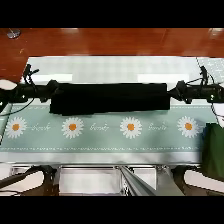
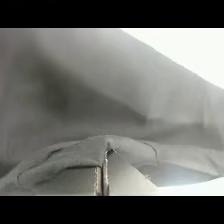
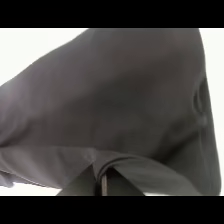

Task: Fold the shirts.

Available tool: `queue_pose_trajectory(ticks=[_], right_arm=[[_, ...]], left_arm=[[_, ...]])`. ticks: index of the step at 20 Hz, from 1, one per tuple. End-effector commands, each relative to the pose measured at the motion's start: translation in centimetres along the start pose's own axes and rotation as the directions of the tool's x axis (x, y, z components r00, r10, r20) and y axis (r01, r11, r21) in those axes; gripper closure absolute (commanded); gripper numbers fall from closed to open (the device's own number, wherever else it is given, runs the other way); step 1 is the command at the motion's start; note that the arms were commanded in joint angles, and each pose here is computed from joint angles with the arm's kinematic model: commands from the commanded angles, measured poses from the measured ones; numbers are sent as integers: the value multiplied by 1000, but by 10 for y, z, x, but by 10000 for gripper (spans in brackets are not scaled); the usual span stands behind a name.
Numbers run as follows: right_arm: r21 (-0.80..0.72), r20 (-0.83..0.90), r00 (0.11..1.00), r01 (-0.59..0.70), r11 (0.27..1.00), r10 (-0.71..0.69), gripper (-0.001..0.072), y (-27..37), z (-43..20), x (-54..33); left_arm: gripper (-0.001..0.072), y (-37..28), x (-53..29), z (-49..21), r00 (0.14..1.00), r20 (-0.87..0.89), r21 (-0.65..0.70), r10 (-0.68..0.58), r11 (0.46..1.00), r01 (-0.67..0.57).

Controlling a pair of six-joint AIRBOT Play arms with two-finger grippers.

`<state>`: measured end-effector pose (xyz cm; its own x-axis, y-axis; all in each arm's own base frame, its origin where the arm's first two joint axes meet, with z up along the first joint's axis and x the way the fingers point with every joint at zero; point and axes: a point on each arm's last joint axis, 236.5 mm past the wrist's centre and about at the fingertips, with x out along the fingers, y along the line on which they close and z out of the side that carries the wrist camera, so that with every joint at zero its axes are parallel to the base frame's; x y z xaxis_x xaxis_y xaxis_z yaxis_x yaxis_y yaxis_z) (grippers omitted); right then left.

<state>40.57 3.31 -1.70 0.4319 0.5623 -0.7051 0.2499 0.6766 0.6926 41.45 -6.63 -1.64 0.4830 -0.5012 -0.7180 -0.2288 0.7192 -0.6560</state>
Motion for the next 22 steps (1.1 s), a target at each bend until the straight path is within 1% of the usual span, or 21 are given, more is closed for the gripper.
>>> queue_pose_trajectory(ticks=[1,6,10,11,12,13,14,15,17,20,22], right_arm=[[-17,-24,1000,-7,1000,7,684,8,24,16],[5,-13,1000,-7,1000,7,684,3,49,27],[48,-32,999,-7,999,9,683,-9,49,42],[61,-36,999,-14,998,17,630,-10,49,46],[72,-39,999,-25,997,28,283,-9,48,47],[54,-40,999,-26,998,28,94,-8,50,44],[33,-45,999,-20,999,21,94,-9,55,34],[13,-53,998,-17,1000,17,93,-9,61,20],[-6,-59,998,15,1000,-15,94,-22,71,-8],[62,-71,985,163,985,-158,94,-79,69,-29],[87,-89,983,169,982,-161,95,-89,64,-22]], left_arm=[[681,-4,16,36,1000,26,-22,-7,1000,7],[681,1,35,58,1000,22,-16,-4,1000,5],[681,7,54,47,1000,-28,-19,3,1000,-4],[654,8,58,43,999,-43,-22,4,1000,-5],[356,8,58,40,998,-57,-28,1,1000,-3],[22,7,53,37,997,-83,-20,-4,1000,3],[3,10,41,37,992,-123,9,3,1000,-2],[3,22,26,39,988,-154,35,35,999,-30],[3,53,-17,53,982,-155,11,103,995,-103],[4,77,-74,69,990,-40,-54,134,989,-136],[4,72,-89,63,989,31,-43,147,988,-145]])
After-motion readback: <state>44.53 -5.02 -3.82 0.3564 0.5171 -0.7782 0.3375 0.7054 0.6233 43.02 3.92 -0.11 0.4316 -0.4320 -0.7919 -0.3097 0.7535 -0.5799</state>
